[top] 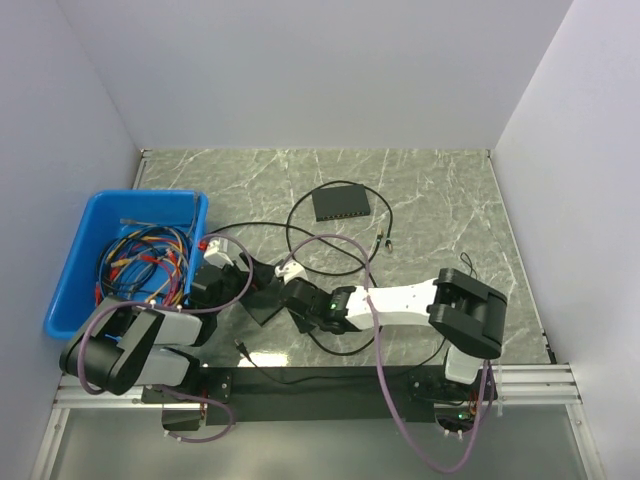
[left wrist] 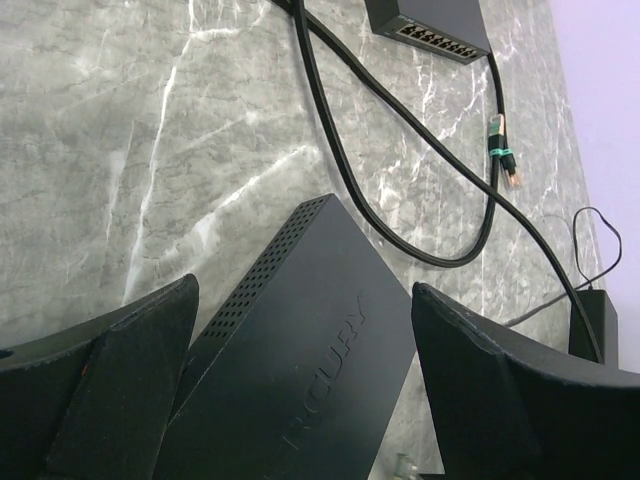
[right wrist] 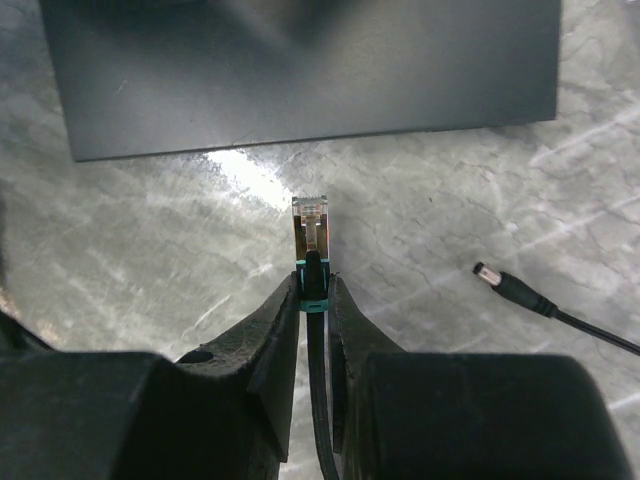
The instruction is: Insert the plug into the switch port
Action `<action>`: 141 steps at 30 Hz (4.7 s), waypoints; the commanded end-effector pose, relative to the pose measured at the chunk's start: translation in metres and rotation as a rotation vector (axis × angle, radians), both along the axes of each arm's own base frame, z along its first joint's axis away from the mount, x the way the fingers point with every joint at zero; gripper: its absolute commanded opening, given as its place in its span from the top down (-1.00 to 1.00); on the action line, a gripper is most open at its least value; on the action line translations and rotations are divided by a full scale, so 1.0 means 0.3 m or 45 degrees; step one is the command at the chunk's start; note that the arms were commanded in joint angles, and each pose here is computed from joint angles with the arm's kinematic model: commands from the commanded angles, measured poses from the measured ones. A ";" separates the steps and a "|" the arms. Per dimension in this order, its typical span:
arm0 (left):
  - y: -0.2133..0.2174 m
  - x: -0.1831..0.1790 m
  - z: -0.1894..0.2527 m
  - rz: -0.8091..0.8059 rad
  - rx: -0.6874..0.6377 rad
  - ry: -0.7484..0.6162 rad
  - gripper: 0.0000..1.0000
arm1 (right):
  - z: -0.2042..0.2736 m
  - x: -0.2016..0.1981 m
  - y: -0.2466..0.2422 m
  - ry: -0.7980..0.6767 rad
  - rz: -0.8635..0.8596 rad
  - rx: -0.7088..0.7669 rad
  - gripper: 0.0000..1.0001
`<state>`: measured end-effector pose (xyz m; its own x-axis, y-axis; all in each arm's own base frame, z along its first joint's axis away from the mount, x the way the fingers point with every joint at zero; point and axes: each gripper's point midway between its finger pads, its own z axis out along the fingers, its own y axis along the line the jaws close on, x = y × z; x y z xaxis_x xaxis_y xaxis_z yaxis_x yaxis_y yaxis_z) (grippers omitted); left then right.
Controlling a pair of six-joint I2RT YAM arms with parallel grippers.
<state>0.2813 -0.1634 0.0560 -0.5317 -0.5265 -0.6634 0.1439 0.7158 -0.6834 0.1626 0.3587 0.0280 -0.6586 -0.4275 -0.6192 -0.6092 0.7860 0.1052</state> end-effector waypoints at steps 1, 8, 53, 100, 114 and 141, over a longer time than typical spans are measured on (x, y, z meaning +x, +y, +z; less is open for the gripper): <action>-0.005 -0.006 0.013 0.000 -0.033 -0.029 -0.86 | 0.017 0.012 0.030 -0.031 0.005 -0.021 1.00; -0.016 -0.014 -0.019 -0.018 -0.034 -0.007 -0.84 | 0.001 0.022 0.038 -0.030 0.001 -0.063 1.00; -0.045 -0.040 -0.101 -0.023 0.111 0.075 0.02 | 0.111 0.123 0.202 -0.078 0.009 -0.060 1.00; -0.125 -0.098 -0.265 -0.235 0.071 0.323 0.95 | 0.092 0.333 0.253 -0.033 -0.083 0.018 1.00; -0.111 -0.105 -0.291 -0.229 0.001 0.371 0.99 | 0.071 0.460 0.215 0.074 -0.318 0.127 1.00; -0.090 -0.051 -0.205 -0.162 -0.008 0.300 0.74 | 0.109 0.317 0.066 0.102 -0.237 0.179 -0.43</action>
